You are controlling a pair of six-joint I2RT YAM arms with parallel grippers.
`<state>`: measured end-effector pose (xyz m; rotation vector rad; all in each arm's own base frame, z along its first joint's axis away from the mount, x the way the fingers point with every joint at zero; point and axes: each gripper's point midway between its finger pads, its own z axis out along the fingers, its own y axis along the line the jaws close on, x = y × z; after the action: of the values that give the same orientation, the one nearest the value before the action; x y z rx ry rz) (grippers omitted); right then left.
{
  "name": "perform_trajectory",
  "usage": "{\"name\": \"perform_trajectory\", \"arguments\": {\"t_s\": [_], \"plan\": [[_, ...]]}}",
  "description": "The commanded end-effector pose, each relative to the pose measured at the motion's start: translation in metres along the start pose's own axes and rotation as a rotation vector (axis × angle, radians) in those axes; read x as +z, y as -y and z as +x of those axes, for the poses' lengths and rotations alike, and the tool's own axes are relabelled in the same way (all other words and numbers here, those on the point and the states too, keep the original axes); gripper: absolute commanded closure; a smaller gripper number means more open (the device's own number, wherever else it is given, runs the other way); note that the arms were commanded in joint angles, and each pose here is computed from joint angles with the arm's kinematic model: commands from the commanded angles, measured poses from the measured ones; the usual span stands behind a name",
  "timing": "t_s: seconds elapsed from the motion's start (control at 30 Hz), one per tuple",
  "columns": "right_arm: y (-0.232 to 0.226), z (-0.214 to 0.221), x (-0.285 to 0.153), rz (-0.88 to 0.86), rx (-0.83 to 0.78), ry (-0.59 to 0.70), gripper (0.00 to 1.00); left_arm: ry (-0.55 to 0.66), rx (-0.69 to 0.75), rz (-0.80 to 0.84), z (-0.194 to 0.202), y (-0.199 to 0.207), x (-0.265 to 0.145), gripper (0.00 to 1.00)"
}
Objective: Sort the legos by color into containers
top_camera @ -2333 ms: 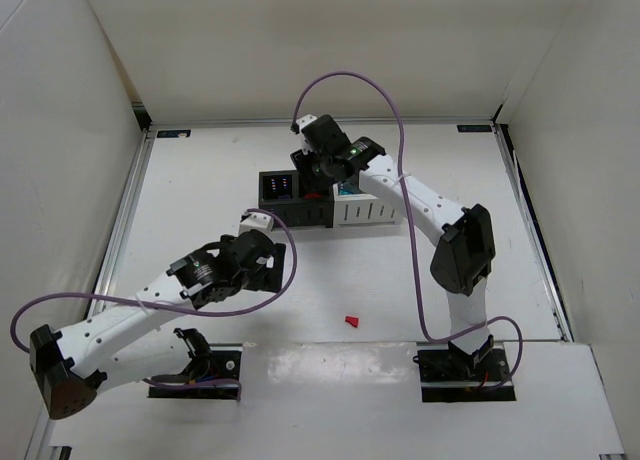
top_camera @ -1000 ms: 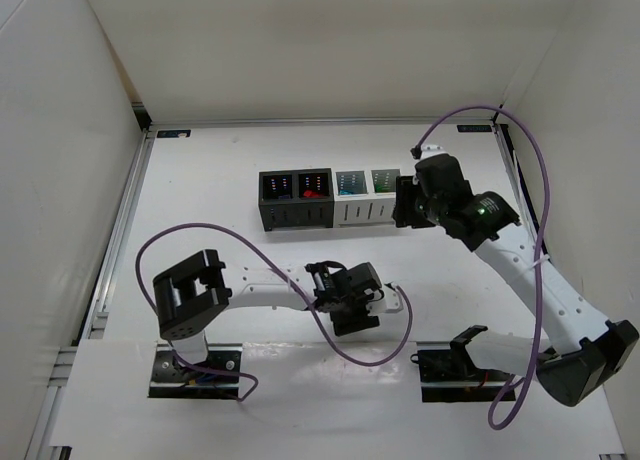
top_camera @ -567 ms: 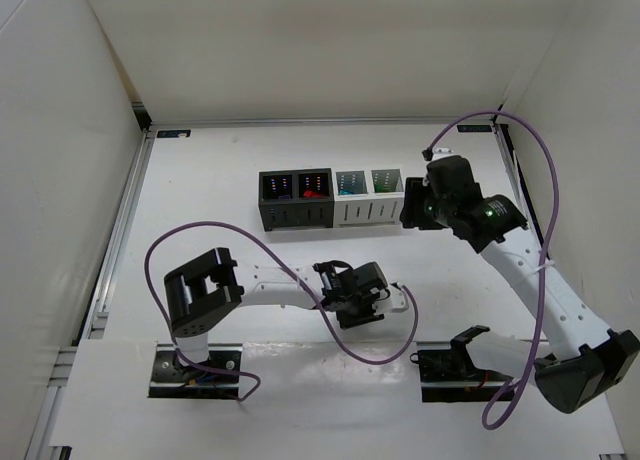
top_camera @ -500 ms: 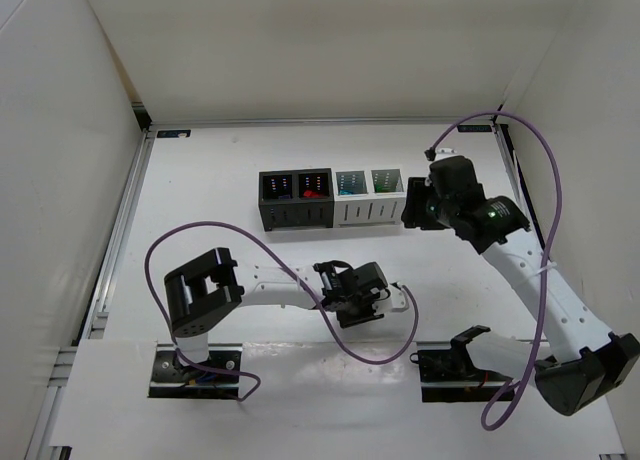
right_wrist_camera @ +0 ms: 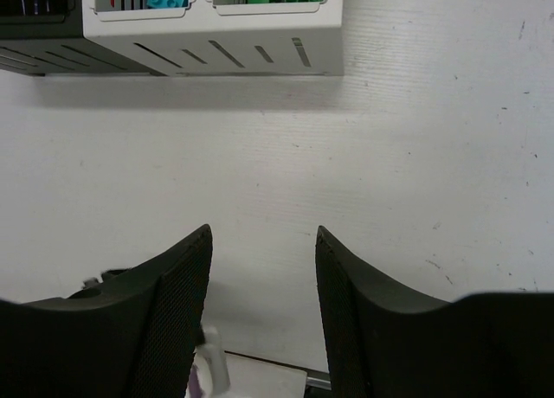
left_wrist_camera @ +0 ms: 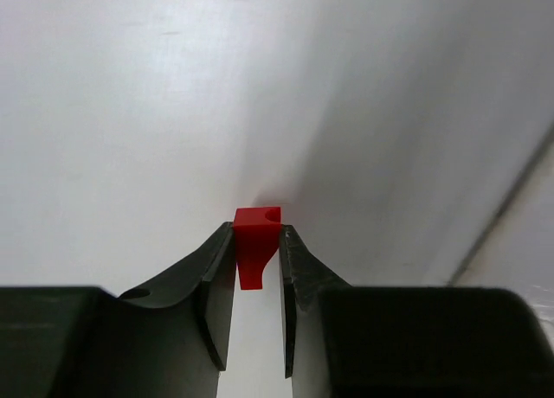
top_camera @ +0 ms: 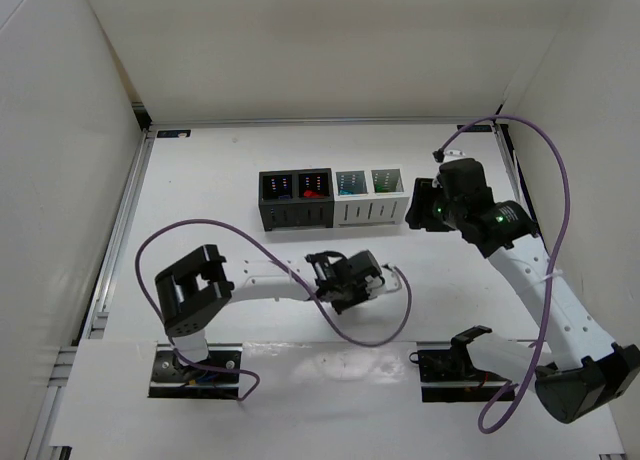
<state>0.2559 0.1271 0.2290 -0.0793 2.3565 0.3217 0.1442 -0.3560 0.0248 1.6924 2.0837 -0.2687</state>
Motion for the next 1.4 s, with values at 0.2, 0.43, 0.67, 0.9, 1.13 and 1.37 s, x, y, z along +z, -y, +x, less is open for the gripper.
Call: {"name": "perform_trajectory", "arguments": {"t_s": [0.2, 0.43, 0.67, 0.9, 1.13, 1.37], "plan": [[0.022, -0.018, -0.029, 0.004, 0.072, 0.125, 0.45, 0.332, -0.208, -0.286, -0.073, -0.153, -0.111, 0.72], [0.028, -0.020, -0.031, 0.038, 0.088, 0.133, 0.45, 0.417, -0.338, -0.332, -0.080, -0.237, -0.132, 0.72], [0.033, -0.020, -0.031, 0.064, 0.099, 0.126, 0.45, 0.418, -0.394, -0.352, -0.069, -0.274, -0.128, 0.72], [0.032, -0.020, -0.029, 0.063, 0.106, 0.118, 0.45, 0.358, -0.423, -0.381, -0.054, -0.281, -0.118, 0.60], [0.027, -0.022, -0.032, 0.062, 0.093, 0.122, 0.45, 0.365, -0.461, -0.396, -0.053, -0.289, -0.126, 0.34], [0.029, -0.021, -0.037, 0.077, 0.095, 0.132, 0.43, 0.405, -0.486, -0.409, -0.059, -0.289, -0.148, 0.26]]}}
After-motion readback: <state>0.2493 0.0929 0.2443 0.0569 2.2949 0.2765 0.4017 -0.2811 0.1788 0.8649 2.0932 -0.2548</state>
